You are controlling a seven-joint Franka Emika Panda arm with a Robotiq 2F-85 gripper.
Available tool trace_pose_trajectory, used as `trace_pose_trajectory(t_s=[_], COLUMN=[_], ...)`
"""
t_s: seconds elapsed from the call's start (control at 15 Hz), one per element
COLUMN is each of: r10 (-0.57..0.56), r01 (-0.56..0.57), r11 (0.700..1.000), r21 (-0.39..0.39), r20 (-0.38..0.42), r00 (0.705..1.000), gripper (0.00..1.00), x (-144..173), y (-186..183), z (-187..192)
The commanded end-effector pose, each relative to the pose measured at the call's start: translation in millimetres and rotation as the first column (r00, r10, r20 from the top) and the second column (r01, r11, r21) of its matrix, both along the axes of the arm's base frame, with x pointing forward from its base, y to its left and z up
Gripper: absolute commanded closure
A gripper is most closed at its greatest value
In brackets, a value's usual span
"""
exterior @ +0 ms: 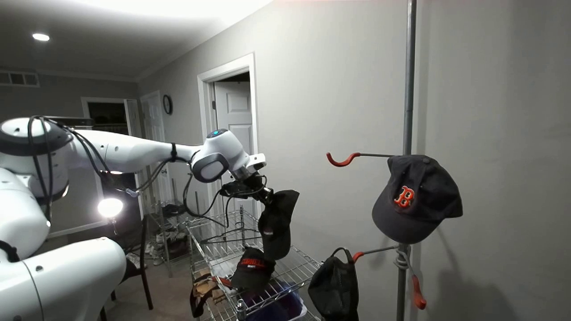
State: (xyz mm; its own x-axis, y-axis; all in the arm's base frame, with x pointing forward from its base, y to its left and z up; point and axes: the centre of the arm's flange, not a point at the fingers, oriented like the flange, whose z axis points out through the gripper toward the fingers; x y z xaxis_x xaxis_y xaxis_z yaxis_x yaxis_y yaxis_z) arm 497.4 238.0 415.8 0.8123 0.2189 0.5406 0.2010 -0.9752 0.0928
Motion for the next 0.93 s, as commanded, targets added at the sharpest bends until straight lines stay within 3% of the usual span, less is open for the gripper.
trace_pose_trajectory(t_s=[0.0, 0.33, 0.87], r10=[0.043, 0.063, 0.063], r01=[-0.038, -0.05, -0.043], r11=[0.998, 0.997, 0.997], r21=[0.043, 0.061, 0.063], r20=[-0.117, -0.238, -0.364], r00=[0.992, 0.969, 0.929], gripper=[0.94, 0.94, 0.94], x=[4, 10, 9], y=[14, 35, 42], z=[5, -9, -24])
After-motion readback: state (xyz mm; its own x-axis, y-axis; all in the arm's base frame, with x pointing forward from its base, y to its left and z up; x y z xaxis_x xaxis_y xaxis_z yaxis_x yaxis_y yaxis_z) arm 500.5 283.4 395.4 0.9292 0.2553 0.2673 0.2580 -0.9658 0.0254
